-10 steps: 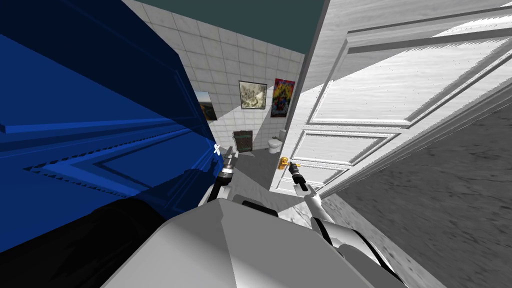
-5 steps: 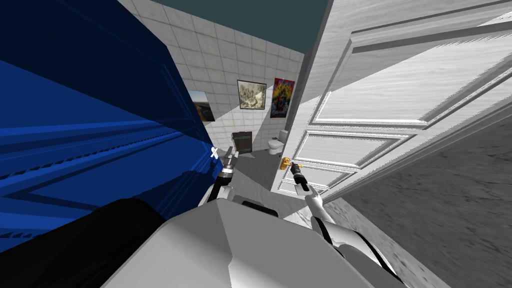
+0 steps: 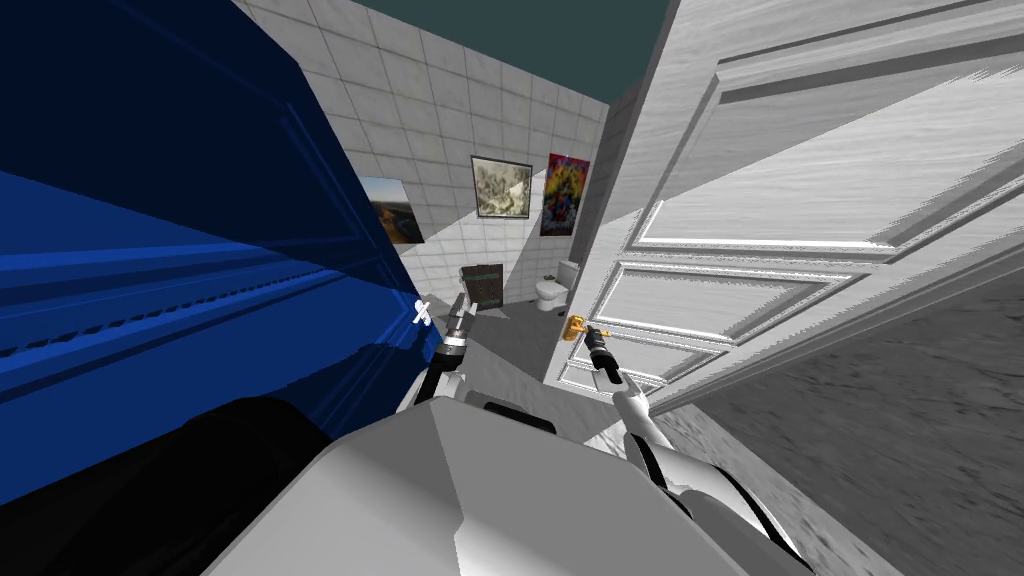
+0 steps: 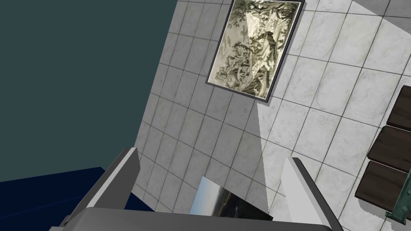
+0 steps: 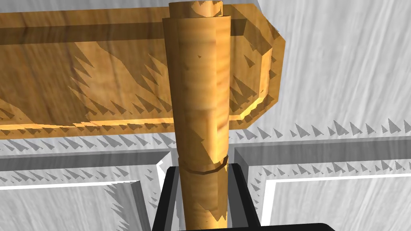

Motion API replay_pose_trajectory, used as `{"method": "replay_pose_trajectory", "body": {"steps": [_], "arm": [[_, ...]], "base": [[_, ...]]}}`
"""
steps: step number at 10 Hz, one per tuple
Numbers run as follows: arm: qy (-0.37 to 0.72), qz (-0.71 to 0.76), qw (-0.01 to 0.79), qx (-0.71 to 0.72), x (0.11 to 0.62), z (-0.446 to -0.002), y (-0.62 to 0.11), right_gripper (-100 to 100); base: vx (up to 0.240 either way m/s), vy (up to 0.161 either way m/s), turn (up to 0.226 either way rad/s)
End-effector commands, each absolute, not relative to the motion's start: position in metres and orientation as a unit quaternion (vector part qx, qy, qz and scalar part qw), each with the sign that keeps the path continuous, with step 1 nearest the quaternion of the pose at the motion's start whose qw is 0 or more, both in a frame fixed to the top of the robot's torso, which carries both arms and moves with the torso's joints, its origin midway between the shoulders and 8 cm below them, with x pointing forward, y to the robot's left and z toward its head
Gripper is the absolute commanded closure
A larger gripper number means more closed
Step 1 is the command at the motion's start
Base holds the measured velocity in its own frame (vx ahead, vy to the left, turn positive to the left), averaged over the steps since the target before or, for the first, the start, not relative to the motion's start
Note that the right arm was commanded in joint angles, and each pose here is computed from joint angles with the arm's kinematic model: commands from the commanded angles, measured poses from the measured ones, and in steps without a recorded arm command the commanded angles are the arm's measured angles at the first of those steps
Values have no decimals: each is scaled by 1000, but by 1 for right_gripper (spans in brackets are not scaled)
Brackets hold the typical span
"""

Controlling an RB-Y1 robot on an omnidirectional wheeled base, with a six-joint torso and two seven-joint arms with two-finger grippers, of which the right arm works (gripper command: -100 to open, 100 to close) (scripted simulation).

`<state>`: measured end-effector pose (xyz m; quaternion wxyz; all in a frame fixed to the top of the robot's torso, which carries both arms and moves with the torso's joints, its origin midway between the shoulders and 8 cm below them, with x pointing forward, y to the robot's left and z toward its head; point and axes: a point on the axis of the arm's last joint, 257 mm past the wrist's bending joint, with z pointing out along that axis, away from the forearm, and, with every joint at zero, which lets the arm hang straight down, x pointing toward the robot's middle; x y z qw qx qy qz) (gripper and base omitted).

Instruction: Push the door open

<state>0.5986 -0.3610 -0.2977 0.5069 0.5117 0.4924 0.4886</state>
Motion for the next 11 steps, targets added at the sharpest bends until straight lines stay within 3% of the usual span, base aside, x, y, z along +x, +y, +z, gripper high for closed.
{"method": "replay_pose_trajectory", "body": {"steps": [1, 11], "arm": [[488, 485, 512, 514, 597, -296, -369, 100], [464, 461, 534, 536, 586, -296, -415, 100]], "base": [[177, 51, -52], [152, 54, -42]]}}
